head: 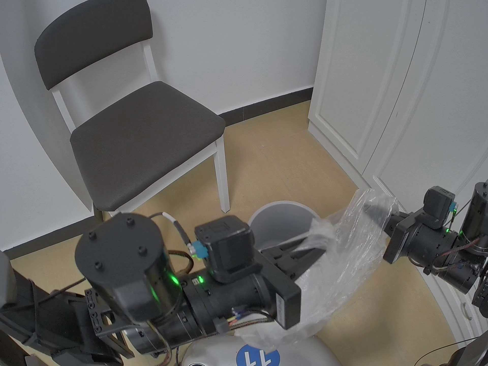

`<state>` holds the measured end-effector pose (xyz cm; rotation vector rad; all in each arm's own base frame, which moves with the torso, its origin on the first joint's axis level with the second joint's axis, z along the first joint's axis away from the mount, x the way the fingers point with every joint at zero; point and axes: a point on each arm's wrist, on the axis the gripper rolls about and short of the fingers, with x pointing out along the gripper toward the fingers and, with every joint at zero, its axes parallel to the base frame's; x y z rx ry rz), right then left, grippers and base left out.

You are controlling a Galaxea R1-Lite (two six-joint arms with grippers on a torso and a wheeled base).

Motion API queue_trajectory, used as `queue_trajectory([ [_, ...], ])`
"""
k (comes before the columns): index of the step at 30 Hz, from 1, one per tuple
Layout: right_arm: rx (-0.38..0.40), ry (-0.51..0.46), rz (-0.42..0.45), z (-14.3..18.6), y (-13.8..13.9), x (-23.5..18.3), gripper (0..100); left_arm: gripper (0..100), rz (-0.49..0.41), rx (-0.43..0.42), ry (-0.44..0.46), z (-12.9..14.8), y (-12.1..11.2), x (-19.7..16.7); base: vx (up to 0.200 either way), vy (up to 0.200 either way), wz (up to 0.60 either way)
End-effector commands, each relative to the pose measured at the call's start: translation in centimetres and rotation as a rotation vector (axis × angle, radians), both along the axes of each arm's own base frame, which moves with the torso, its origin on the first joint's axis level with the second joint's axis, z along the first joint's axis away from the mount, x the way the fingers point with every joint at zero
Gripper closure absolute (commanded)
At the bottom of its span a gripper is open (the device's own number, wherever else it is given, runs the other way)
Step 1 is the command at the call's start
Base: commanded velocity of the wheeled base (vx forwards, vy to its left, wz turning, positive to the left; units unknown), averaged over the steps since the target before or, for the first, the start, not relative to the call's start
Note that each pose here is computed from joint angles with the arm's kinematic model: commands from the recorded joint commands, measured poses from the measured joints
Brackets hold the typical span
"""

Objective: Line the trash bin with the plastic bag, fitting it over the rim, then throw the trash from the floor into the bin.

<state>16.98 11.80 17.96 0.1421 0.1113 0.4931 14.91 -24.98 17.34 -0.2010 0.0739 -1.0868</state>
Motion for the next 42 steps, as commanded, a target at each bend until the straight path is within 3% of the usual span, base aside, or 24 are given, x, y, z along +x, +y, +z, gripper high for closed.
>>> queue_trajectory([
  [1,0.001,-0.061,-0.126,1.3,-2.4,0.6,100,100,0.091,-0.042,-0.028,1.6,1.6,2.2,0.000,0.000,0.00],
  [4,-0.044,-0.089,-0.241,1.9,-5.0,1.0,100,100,0.178,-0.047,-0.044,3.0,3.6,3.7,0.000,0.000,0.00],
  [9,-0.087,-0.071,-0.277,2.0,-5.9,0.9,100,100,0.243,0.027,-0.032,3.8,5.6,4.8,0.000,0.000,0.00],
  [10,-0.095,-0.063,-0.285,2.0,-6.1,1.0,100,100,0.270,0.093,-0.021,3.7,6.5,5.2,0.000,0.000,0.00],
  [11,-0.095,-0.063,-0.285,2.0,-6.1,1.0,100,100,0.270,0.093,-0.021,3.7,6.5,5.2,0.000,0.000,0.00],
  [12,-0.099,-0.058,-0.295,1.9,-6.2,1.2,100,100,0.293,0.164,-0.013,3.4,7.3,5.5,0.000,0.000,0.00],
  [19,-0.088,-0.072,-0.350,2.5,-6.3,2.2,100,100,0.324,0.393,-0.026,1.5,8.9,5.9,0.000,0.000,0.00],
  [30,-0.073,-0.109,-0.415,3.5,-7.7,2.1,100,100,0.369,0.495,0.011,-0.4,9.6,8.2,0.000,0.000,0.00],
  [42,-0.073,-0.109,-0.468,3.8,-9.3,2.9,100,100,0.446,0.508,0.033,-0.9,10.7,10.8,0.000,0.000,0.00],
])
